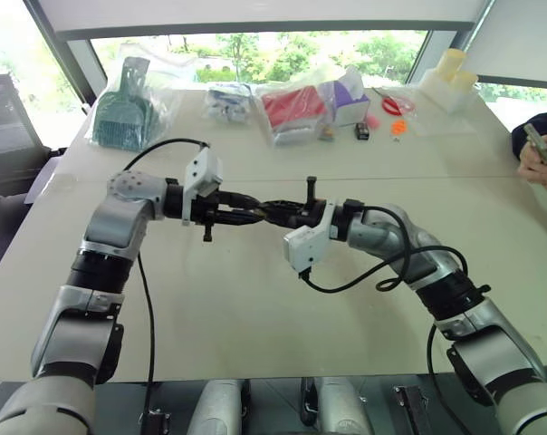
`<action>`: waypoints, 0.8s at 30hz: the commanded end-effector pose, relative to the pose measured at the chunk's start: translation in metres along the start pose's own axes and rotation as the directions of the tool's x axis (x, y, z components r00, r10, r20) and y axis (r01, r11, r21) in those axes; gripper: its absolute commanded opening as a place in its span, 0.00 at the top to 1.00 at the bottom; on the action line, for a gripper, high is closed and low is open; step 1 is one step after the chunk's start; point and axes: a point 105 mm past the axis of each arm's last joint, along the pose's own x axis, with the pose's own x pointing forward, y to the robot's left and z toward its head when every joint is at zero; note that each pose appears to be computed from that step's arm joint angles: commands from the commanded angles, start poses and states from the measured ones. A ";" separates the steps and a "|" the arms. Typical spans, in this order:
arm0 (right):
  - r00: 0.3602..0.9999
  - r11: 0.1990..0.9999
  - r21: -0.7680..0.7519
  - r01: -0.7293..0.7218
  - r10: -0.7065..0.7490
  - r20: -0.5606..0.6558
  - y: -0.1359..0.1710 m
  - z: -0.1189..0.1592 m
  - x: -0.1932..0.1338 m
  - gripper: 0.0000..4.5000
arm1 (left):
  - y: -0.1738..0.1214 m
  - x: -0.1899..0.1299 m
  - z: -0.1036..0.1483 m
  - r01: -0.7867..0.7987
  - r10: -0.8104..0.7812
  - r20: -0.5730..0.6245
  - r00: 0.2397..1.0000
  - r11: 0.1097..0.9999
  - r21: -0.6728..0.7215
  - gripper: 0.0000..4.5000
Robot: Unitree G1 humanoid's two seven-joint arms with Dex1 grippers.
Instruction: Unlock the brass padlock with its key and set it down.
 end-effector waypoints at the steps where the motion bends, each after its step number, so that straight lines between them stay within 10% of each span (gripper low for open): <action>1: 0.998 0.998 -0.023 0.061 -0.061 0.026 -0.020 0.005 -0.003 1.00 | 0.002 -0.002 0.012 -0.013 0.013 0.010 1.000 0.998 0.059 0.83; 8: 0.998 0.998 -0.021 0.057 -0.056 0.022 -0.019 0.004 -0.003 1.00 | 0.004 -0.004 0.009 -0.026 0.026 -0.011 1.000 0.999 0.031 0.83; 16: 0.999 0.999 -0.001 0.043 -0.043 0.004 -0.015 0.002 -0.003 1.00 | 0.008 -0.013 0.011 -0.074 0.074 -0.008 0.997 0.997 -0.002 0.02; 21: 0.999 0.999 0.009 0.037 -0.037 -0.003 -0.014 0.000 -0.004 1.00 | 0.011 -0.021 0.021 -0.116 0.116 0.028 0.993 0.993 0.014 0.01; 24: 0.999 0.999 0.018 0.033 -0.033 -0.005 -0.013 0.000 -0.004 1.00 | 0.008 -0.026 0.026 -0.111 0.110 0.048 0.993 0.994 0.016 0.19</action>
